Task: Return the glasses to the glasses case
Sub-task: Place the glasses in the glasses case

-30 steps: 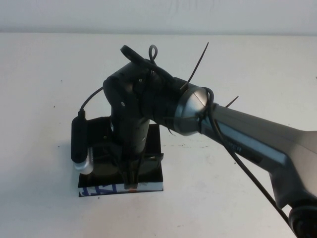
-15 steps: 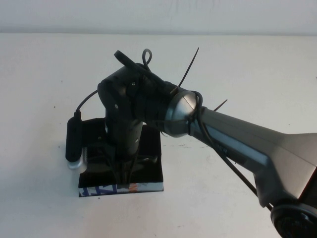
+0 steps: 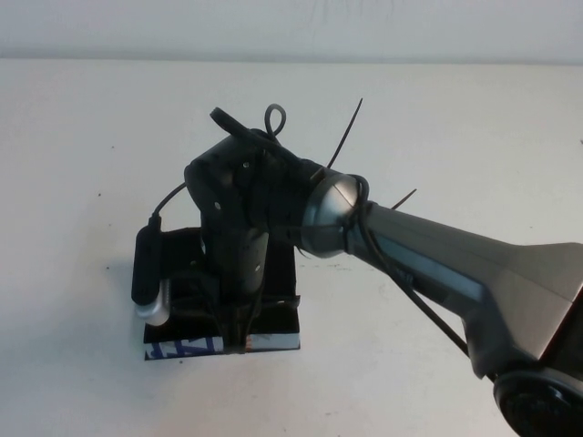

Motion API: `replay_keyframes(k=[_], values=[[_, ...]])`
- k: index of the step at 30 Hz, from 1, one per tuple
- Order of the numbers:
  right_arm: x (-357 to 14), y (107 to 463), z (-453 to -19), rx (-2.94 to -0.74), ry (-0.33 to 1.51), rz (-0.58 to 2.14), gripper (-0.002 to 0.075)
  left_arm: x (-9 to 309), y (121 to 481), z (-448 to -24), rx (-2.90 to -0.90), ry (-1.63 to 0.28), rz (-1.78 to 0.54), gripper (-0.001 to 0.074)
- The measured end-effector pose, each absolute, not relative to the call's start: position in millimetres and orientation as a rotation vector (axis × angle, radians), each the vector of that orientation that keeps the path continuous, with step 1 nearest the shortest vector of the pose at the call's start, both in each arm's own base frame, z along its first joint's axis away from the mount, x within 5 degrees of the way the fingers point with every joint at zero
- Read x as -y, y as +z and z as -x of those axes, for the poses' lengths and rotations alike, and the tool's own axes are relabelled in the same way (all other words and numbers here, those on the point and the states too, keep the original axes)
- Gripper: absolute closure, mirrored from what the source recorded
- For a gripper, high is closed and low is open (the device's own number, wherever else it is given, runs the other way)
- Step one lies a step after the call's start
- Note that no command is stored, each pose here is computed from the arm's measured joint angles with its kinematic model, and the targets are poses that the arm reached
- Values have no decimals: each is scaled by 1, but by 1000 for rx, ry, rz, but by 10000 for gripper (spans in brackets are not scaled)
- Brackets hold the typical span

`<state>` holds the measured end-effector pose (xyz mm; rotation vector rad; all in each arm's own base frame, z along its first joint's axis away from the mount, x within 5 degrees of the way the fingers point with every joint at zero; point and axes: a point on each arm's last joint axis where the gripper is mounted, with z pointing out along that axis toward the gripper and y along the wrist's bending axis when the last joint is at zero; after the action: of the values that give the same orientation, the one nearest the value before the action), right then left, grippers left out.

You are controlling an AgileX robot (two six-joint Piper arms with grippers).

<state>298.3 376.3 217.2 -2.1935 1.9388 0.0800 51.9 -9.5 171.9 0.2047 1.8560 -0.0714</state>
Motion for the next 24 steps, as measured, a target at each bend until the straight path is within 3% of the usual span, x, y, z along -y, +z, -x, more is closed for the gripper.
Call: replay_keyframes(k=[17,24], values=[[-375,214,-300,-1935,82,2205,659,10,172,-52,-1856,-71,-205,736],[-376,210,-301,-1943,85,2212,546,10,172,-52,-1856,-71,-205,736]])
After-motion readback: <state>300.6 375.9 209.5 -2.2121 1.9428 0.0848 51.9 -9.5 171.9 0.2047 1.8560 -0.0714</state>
